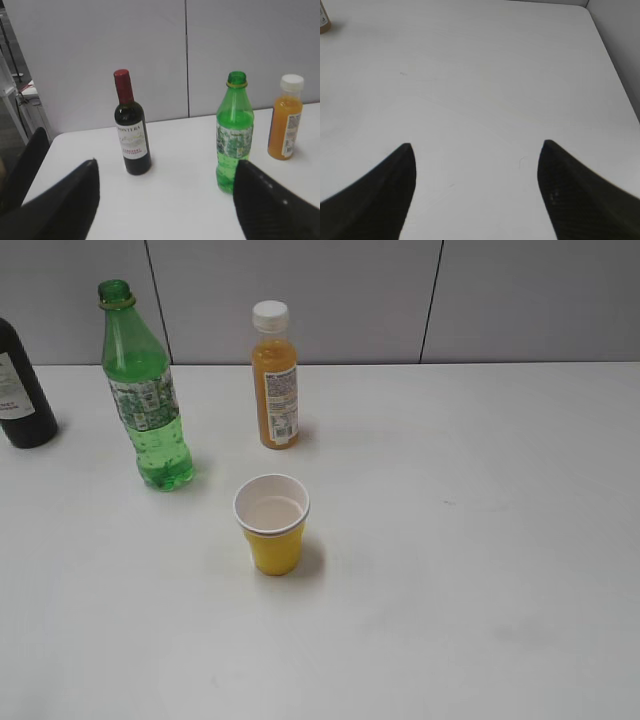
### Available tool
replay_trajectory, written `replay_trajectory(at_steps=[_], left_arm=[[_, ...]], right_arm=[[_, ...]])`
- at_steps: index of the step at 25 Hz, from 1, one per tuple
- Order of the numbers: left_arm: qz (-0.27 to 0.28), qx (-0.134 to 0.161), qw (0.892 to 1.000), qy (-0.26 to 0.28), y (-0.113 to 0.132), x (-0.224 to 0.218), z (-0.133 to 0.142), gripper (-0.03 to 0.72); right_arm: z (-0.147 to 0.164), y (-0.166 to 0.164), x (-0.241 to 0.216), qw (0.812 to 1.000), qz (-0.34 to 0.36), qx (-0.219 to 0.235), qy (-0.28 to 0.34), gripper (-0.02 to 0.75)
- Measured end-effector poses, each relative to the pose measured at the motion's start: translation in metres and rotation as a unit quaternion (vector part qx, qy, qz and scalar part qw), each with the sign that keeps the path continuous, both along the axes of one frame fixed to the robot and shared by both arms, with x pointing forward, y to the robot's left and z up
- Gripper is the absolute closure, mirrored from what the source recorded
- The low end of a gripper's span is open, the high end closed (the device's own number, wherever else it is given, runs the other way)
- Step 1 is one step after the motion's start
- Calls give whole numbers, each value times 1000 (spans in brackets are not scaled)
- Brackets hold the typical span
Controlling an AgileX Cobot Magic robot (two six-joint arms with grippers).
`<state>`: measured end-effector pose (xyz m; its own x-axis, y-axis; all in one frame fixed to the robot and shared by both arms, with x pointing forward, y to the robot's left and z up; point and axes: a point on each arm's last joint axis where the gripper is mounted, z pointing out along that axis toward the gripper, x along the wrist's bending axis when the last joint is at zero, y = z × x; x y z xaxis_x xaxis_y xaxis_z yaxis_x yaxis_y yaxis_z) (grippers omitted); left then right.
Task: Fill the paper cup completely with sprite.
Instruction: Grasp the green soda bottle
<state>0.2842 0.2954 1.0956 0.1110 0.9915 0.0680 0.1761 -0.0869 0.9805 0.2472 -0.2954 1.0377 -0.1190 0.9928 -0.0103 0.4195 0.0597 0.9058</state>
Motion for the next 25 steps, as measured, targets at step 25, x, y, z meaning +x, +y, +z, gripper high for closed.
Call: replay_trajectory(at_steps=[25], left_arm=[[-18, -47, 999, 6, -41, 195, -61, 89]], right_arm=[[0, 0, 0, 1000, 0, -1, 0, 153]])
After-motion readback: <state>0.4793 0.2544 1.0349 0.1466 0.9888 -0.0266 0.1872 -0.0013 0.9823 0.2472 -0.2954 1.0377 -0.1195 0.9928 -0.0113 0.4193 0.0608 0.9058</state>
